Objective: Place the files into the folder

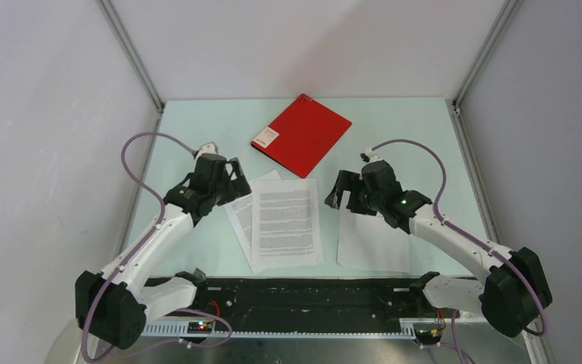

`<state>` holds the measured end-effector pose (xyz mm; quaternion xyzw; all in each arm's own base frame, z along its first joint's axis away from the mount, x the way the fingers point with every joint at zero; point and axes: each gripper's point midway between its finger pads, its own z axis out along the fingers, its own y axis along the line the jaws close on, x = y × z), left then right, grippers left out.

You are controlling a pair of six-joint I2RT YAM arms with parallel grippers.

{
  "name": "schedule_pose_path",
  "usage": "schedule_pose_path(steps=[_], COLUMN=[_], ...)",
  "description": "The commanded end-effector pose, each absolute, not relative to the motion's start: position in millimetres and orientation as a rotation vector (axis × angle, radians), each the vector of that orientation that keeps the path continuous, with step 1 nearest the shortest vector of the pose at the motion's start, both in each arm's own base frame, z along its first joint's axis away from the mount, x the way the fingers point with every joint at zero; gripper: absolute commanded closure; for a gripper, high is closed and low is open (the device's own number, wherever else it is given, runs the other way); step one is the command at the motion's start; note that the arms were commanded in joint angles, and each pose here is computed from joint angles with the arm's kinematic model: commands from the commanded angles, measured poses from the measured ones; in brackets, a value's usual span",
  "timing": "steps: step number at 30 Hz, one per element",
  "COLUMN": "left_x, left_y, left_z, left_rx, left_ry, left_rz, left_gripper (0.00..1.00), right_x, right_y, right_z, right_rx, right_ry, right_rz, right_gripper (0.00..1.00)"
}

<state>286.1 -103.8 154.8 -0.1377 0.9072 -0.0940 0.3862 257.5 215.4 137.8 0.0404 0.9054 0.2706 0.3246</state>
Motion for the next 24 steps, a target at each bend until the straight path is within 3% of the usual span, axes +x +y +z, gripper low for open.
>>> schedule_pose_path(steps=[1,5,10,18,24], left_x=[286.2,294.0,316.2,342.3,362.6], left_y=[-89.9,-76.3,-64.3,-40.5,-46.8], left_z=[131.2,104.1,95.0,69.2,59.1], left_rx=[-0.648,-0.834,-0.847,-0.847,-0.760], left_ry=[2.276,2.229,2.207,2.264,2.309], left_rz=[-0.353,-0.427,-0.399,-0.350,-0.451], left_gripper=[0.02,0.02,0.02,0.02,0.02], right_x=[248.7,237.5,237.0,265.5,287.6], right_y=[249.9,279.0,299.9,294.3,283.1], right_z=[131.9,111.8,88.3,63.5,58.6], right_rx=[0.023,-0.038,-0.066,0.009,0.051], right_ry=[2.388,2.443,2.485,2.495,2.465], right_rz=[0.800,0.842,0.856,0.820,0.805], right_gripper=[0.00,0.00,0.00,0.00,0.00])
